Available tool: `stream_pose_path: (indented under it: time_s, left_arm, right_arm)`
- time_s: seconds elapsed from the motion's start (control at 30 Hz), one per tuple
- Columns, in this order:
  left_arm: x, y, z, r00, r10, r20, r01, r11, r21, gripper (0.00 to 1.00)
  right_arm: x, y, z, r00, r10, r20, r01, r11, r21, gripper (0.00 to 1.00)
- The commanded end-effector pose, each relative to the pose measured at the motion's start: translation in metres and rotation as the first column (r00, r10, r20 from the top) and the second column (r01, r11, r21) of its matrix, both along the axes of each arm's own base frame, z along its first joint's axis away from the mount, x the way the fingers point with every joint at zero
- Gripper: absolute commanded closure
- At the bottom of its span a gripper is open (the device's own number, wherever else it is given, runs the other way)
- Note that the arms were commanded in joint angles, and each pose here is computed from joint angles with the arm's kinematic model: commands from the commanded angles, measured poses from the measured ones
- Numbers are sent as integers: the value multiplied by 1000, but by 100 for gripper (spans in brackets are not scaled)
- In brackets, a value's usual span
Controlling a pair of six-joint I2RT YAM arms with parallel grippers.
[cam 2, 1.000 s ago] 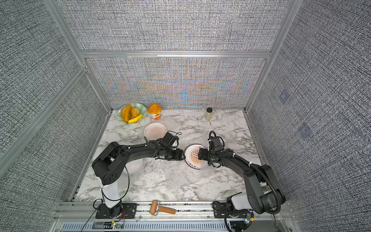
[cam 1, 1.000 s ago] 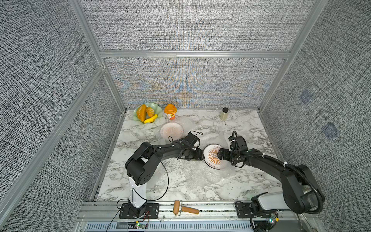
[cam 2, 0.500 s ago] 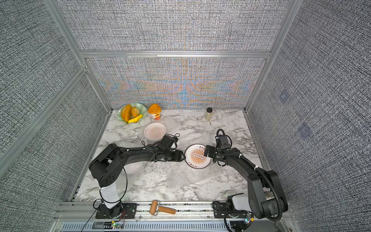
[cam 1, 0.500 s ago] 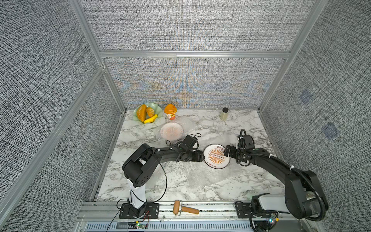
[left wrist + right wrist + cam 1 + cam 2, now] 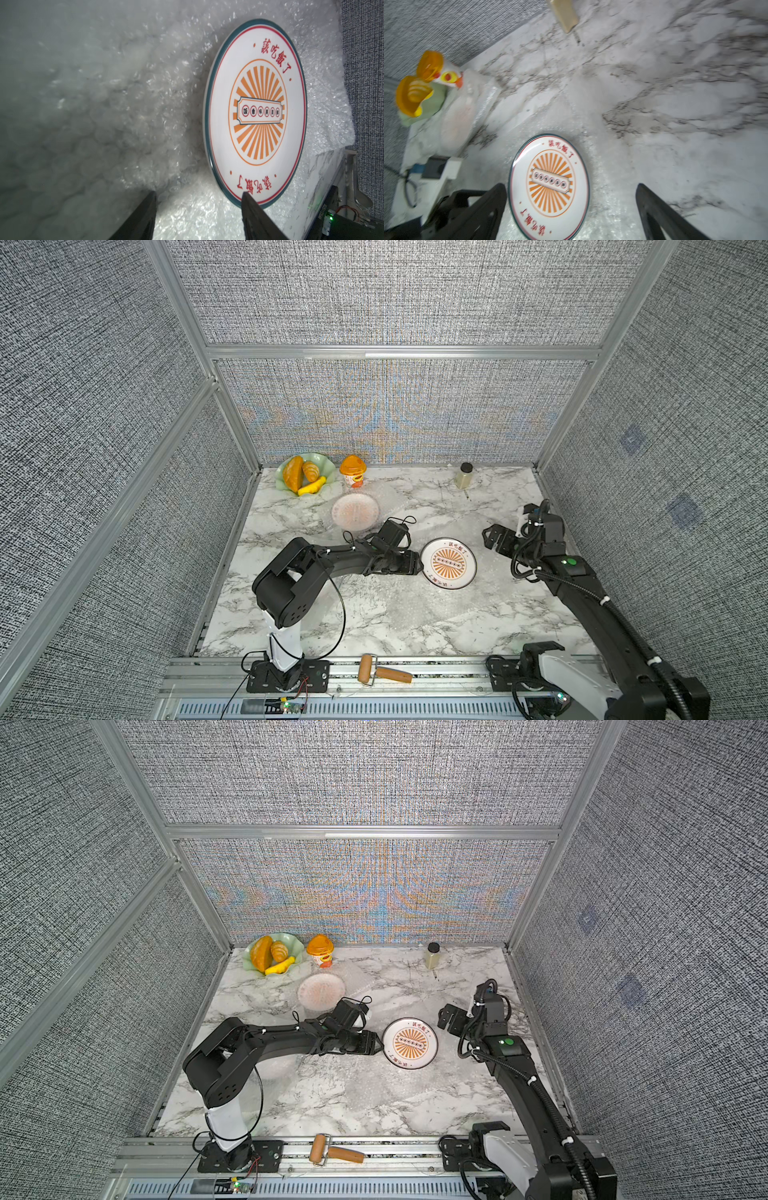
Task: Unpack dinner plates from bubble wrap
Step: Unwrap the bubble wrap at the center of the board, then pick up the plate from the bubble wrap.
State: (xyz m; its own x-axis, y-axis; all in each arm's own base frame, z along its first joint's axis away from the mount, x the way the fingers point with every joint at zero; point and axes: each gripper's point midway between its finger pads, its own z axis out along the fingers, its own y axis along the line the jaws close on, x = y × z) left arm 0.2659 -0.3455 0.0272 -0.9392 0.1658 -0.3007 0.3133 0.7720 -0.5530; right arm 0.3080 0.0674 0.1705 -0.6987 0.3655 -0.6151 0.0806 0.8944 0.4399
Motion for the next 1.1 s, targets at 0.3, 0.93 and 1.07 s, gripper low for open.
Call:
stream_pose_path:
  time_s: [0.3, 0.93, 1.07]
  left_arm:
    - [-28, 51, -35, 990, 56, -129, -25, 973, 230, 34]
    - [-22, 67, -37, 987, 80, -138, -40, 963, 266, 34]
    - [-21, 64, -37, 987, 72, -143, -34, 966, 257, 34]
  right_arm:
    - [-28, 38, -96, 959, 170, -229, -103, 955, 279, 20]
    - [-2, 51, -121, 963, 204, -176, -109, 892, 438, 45]
    - [0, 52, -129, 961, 200, -192, -98, 893, 439, 53]
